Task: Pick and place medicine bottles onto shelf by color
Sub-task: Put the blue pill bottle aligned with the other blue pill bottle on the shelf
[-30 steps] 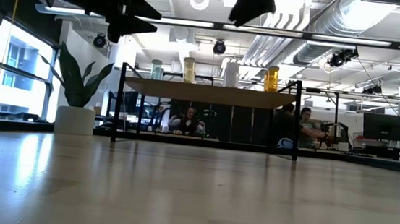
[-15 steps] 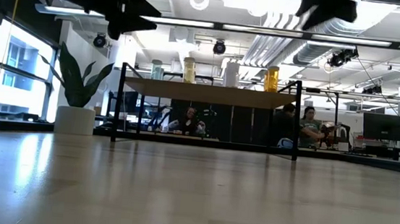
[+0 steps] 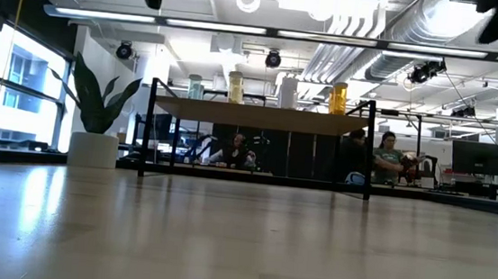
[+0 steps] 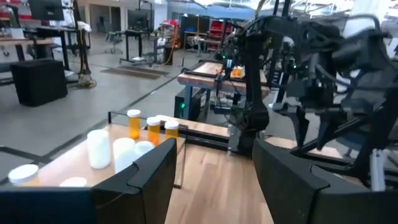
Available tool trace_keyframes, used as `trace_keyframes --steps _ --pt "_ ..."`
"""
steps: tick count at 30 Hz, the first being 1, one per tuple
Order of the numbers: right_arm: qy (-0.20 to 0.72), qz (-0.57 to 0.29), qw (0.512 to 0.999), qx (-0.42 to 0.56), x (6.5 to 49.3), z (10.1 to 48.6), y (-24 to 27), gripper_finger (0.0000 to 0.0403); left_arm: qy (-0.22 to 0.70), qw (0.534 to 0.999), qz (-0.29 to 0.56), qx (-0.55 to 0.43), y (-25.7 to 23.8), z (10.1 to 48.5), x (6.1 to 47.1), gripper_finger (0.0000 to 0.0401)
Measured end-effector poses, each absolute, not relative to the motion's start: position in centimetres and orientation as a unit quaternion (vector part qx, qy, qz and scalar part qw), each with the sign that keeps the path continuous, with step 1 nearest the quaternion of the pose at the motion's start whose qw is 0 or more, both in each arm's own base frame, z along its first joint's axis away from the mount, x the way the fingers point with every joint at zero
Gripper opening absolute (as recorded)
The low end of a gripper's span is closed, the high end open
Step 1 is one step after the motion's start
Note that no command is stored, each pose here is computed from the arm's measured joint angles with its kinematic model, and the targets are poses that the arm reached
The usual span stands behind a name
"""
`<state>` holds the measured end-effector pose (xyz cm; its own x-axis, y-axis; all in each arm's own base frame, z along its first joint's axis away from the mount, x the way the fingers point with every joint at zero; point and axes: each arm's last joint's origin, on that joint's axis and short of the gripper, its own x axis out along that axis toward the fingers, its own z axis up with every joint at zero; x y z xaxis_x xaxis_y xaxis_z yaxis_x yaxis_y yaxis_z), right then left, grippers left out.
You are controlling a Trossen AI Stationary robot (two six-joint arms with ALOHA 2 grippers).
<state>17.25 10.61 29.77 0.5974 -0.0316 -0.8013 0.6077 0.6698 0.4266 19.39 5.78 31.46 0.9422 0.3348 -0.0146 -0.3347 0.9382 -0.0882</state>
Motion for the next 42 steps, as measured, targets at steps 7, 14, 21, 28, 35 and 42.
trace_keyframes --steps 7,14,21,28,35,42 --pt "0.438 -0.176 0.797 0.378 15.8 28.3 15.1 0.017 0.006 0.987 0.138 -0.081 3.2 32.1 19.9 0.02" --pt "0.499 -0.187 0.752 0.388 14.7 26.2 18.4 0.017 0.019 0.988 0.096 -0.117 0.3 31.9 20.1 0.02" --pt "0.53 -0.218 0.715 0.401 13.8 24.9 19.9 0.017 0.028 0.987 0.098 -0.128 -1.9 31.7 19.9 0.02" --pt "0.534 -0.261 0.692 0.41 12.9 23.8 20.9 0.017 0.023 0.985 0.115 -0.124 -3.1 31.7 19.7 0.02" --pt "0.562 -0.285 0.668 0.396 12.7 22.1 22.2 0.017 0.022 0.985 0.12 -0.123 -3.4 31.7 19.6 0.02" --pt "0.564 -0.298 0.668 0.382 13.0 21.0 22.8 0.017 0.021 0.984 0.126 -0.123 -3.4 31.7 19.6 0.02"
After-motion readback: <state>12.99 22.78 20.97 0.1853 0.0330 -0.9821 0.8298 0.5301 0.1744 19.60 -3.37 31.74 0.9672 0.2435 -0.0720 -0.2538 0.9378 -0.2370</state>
